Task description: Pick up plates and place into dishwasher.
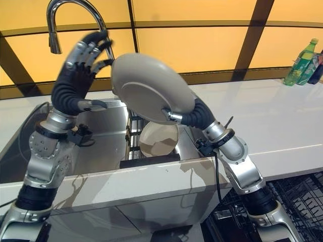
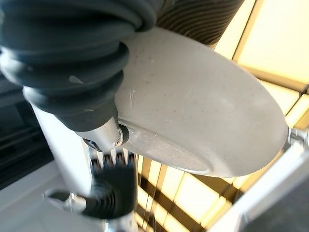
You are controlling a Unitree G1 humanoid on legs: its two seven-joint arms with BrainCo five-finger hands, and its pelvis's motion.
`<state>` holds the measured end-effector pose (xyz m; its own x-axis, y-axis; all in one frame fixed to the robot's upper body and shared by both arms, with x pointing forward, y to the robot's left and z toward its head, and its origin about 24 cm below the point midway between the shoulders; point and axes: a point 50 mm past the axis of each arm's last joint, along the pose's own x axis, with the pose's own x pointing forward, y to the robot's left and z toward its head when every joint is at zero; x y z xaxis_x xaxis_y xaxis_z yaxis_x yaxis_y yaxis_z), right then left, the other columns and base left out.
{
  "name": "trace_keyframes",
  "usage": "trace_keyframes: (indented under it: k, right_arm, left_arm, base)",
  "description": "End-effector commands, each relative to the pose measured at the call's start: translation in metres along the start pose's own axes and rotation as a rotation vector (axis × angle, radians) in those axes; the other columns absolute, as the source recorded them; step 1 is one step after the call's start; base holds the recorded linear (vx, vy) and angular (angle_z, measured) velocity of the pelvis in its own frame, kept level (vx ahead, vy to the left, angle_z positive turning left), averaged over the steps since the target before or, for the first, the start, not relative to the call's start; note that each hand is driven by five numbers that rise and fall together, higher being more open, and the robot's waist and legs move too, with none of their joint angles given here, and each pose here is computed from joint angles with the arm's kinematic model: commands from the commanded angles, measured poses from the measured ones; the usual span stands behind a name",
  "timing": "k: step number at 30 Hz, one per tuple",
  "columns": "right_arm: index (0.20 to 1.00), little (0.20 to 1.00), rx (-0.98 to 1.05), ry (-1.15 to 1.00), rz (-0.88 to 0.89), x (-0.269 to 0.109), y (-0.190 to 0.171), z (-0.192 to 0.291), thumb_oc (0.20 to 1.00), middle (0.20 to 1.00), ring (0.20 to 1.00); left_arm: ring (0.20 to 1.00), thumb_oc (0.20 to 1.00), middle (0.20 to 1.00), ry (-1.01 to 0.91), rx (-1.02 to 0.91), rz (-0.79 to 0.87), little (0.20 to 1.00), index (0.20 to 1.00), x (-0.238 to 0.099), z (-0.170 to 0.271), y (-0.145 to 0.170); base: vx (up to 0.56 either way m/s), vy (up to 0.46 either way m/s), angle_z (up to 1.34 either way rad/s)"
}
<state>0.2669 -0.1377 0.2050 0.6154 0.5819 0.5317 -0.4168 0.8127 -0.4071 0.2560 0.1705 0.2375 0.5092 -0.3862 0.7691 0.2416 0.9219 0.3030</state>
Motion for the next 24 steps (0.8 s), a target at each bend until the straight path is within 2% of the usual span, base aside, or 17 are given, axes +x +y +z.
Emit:
trace_keyframes:
  k: [1,16,24]
  right_arm:
    - [0.200,0.200,-0.020,-0.116,-0.087,0.003,-0.010,0.017,0.200,0.200,0.200]
    - [0.200,0.200,-0.116,-0.044,-0.177,-0.015,-0.032,0.016,0.200,0.200,0.200]
    - [0.200,0.200,-0.301,0.089,-0.212,-0.041,-0.063,0.021,0.200,0.200,0.200]
  left_arm:
    - [1.000,1.000,1.000,-0.108,0.007,0.117,1.000,1.000,0.003,0.015,0.014]
    - [1.000,1.000,1.000,-0.099,0.034,0.204,1.000,1.000,-0.010,0.018,0.032]
    - [1.000,1.000,1.000,-0.081,0.085,0.291,1.000,1.000,-0.028,0.023,0.051]
  base:
    - [-0.01,-0.009,-0.07]
    - [-0.02,-0.043,-0.07]
    - [-0.02,-0.073,-0.14]
